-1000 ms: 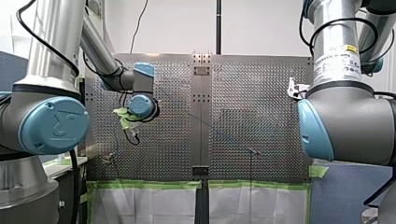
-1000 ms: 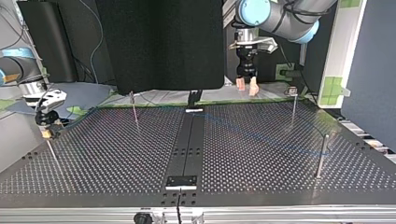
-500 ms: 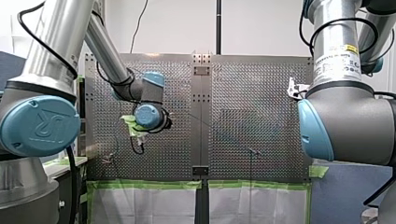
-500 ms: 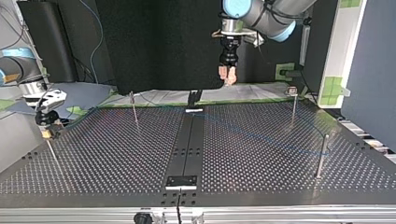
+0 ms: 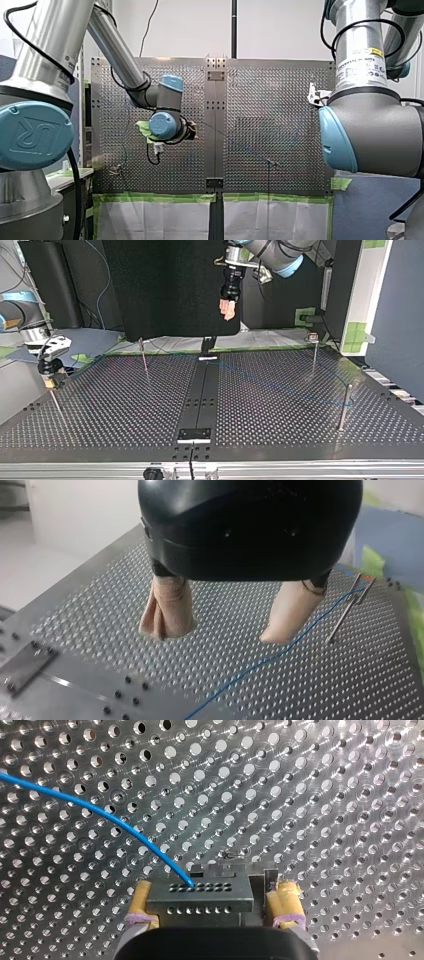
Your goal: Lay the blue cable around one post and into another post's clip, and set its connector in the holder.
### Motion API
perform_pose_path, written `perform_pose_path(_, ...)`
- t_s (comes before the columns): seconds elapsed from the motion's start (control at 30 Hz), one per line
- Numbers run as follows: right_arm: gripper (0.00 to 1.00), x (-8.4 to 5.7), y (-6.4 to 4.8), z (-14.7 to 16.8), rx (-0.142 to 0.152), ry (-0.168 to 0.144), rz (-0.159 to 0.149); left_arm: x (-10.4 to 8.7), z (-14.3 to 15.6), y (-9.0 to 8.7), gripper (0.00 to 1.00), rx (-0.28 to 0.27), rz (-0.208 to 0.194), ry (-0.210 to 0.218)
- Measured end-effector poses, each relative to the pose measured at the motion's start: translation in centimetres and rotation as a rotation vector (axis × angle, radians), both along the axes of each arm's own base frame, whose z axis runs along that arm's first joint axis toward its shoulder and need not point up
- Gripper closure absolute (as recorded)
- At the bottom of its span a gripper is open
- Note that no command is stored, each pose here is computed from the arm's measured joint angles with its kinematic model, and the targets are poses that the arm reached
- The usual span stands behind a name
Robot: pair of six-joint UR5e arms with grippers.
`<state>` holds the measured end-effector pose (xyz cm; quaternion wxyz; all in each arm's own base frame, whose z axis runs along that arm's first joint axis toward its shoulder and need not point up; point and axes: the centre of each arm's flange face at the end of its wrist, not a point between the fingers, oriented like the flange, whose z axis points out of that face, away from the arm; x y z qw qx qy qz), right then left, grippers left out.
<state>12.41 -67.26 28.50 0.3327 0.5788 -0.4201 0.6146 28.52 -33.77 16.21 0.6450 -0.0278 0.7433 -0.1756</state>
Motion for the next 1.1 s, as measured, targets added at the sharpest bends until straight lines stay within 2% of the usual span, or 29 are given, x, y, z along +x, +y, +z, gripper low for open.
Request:
perform_pose_path(0.37, 0.00, 0.0, 0.0, 0.0, 0.000, 0.000, 0.000, -3.3, -0.1, -1.8, 0.00, 0.108, -0.031, -0.024)
perform_pose_path(0.53, 0.00, 0.0, 0.0, 0.0, 0.000, 0.000, 0.000, -4.4, -0.2, -2.5, 0.00, 0.146, -0.080, -0.036)
perform_pose_path(0.7, 0.00, 0.0, 0.0, 0.0, 0.000, 0.000, 0.000, -3.8, -0.7, -1.8, 0.00, 0.188, -0.098, -0.045)
perform_pose_path(0.9, 0.00, 0.0, 0.0, 0.0, 0.000, 0.000, 0.000, -2.2, -0.7, -1.1, 0.00, 0.215, -0.102, -0.078)
perform_pose_path(1.1, 0.00, 0.0, 0.0, 0.0, 0.000, 0.000, 0.000, -0.7, -0.6, -0.4, 0.00, 0.241, -0.100, -0.093)
